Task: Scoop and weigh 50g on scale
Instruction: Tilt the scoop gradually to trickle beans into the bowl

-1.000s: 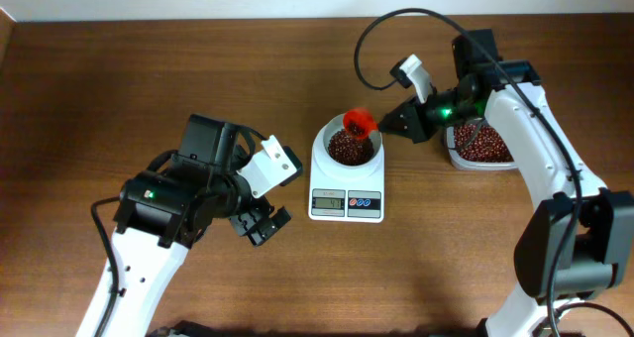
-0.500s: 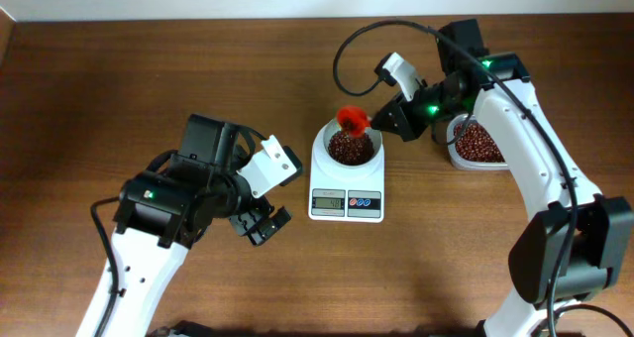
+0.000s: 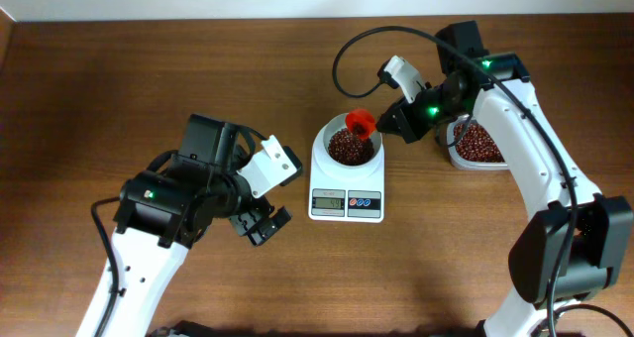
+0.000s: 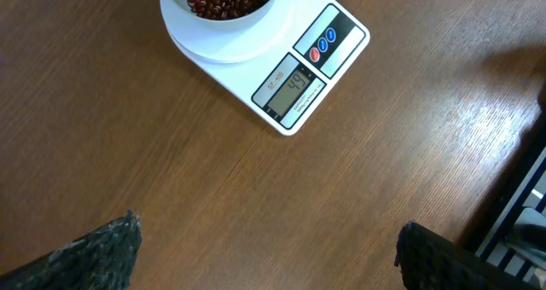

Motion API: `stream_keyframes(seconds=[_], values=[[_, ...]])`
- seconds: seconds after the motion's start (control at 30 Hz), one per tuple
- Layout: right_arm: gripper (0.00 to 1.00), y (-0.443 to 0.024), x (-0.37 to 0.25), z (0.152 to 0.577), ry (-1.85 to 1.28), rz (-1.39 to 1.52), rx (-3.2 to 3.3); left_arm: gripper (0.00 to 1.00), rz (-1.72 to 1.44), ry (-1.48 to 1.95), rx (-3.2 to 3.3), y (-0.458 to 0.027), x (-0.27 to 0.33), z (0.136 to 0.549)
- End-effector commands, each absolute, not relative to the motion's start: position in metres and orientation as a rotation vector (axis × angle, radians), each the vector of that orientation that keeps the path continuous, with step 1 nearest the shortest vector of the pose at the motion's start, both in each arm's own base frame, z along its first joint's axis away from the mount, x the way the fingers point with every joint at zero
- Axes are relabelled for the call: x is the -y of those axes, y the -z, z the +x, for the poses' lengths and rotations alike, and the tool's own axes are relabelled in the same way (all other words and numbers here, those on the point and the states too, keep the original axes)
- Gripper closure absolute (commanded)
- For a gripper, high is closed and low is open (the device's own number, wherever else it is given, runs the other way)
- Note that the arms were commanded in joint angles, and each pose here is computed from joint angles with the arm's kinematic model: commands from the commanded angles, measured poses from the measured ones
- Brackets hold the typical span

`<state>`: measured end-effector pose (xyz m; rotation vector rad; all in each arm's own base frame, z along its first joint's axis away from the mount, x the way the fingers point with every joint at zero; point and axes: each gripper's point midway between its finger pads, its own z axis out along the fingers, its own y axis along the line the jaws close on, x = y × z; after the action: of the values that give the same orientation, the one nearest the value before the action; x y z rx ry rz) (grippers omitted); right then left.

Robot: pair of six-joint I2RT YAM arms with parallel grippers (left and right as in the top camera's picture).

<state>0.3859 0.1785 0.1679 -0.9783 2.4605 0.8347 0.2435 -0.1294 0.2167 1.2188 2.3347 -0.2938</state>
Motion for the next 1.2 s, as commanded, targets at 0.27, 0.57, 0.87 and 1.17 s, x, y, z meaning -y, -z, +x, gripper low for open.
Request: stream_keyframes(seconds=[0.27,0.57,0.87,1.17], values=[[0.96,-0.178,-0.186,0.381,-0.905,-0.971,-2.441,0.01,1.224,0.285,-2.306,-0.223,0.129,0.246],[0.96,-0.173,-0.183,0.387,-0.869,-0.928,-2.472,0.01,1.224,0.285,-2.306,-0.223,0.129,0.246],[0.96,-0.168,-0.177,0.389,-0.849,-0.875,-2.521,0.01,1.224,0.285,-2.307,-0.223,0.129,0.246],[0.96,-0.168,-0.177,0.390,-0.845,-0.875,-2.517,0.01,1.224,0.284,-2.307,-0.223,0.129,0.246]])
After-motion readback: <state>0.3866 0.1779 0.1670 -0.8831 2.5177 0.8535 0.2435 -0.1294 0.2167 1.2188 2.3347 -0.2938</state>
